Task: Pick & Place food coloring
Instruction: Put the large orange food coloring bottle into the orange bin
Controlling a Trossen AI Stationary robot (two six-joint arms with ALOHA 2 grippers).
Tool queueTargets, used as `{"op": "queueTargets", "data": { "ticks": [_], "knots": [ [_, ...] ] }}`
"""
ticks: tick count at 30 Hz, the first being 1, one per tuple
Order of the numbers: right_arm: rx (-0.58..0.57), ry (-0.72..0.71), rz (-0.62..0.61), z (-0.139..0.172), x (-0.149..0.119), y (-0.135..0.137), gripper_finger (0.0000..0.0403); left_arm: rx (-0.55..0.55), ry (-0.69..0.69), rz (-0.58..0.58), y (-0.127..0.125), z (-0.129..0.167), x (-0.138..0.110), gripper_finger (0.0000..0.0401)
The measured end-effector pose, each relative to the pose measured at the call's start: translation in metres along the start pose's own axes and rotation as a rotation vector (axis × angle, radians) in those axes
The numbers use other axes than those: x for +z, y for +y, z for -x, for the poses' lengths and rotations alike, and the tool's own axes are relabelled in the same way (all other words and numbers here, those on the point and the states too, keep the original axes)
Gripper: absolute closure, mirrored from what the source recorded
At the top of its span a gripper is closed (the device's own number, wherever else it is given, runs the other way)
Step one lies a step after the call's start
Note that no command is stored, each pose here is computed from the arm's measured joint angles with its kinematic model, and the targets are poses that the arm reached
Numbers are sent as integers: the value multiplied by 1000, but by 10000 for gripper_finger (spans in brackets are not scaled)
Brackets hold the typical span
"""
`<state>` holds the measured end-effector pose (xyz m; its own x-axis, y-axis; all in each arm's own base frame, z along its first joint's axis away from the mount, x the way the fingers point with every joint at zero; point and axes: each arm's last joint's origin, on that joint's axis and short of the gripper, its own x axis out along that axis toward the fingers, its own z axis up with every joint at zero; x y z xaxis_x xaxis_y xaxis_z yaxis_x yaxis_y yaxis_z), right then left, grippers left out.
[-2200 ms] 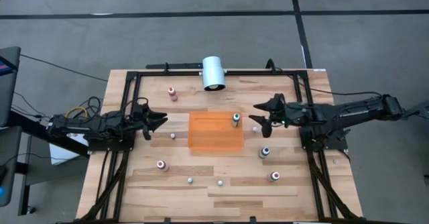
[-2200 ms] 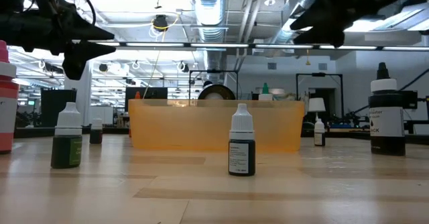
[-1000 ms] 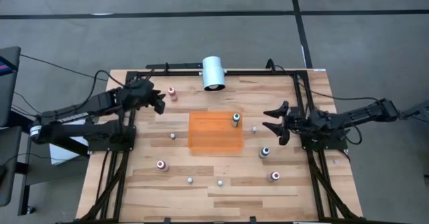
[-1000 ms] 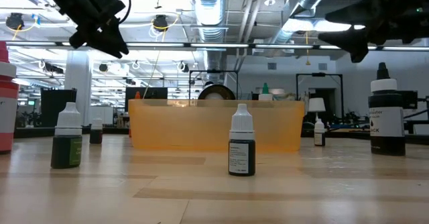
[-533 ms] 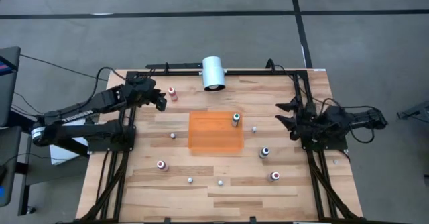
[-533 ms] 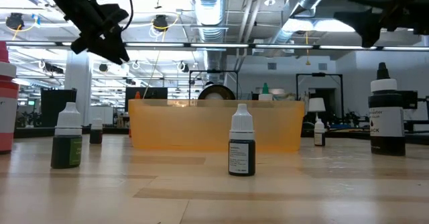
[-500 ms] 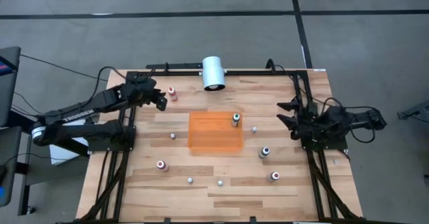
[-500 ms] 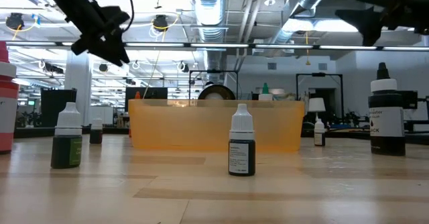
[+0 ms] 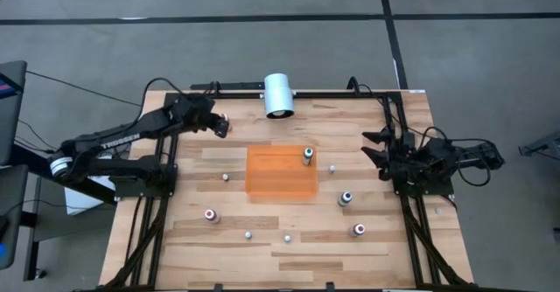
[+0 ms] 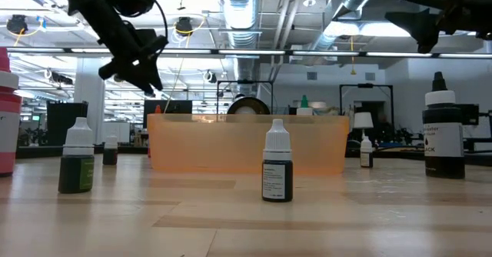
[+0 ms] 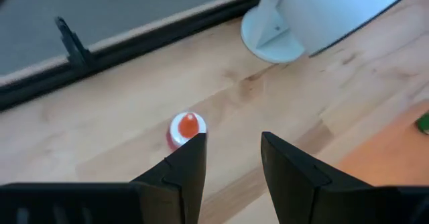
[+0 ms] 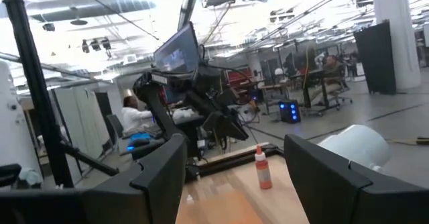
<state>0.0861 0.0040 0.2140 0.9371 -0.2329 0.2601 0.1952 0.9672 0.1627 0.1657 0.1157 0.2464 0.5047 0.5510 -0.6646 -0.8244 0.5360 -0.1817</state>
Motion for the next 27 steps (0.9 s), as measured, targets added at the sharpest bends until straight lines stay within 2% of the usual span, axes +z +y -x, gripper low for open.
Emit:
{"op": "queueTargets", "data": {
  "ticks": [3,12,21,27],
  "knots": [
    [-27,-2,-25,0,0,-1,163,-26,20,24,2,-2,1,267],
    [-94,-9,-87,0,0,-3,163,-15,48,77,7,-3,0,262],
    [-94,-11,-124,0,0,-3,163,22,17,69,8,-3,2,214],
    [-94,-11,-124,0,0,-3,163,36,46,64,8,-10,0,191]
  ]
}}
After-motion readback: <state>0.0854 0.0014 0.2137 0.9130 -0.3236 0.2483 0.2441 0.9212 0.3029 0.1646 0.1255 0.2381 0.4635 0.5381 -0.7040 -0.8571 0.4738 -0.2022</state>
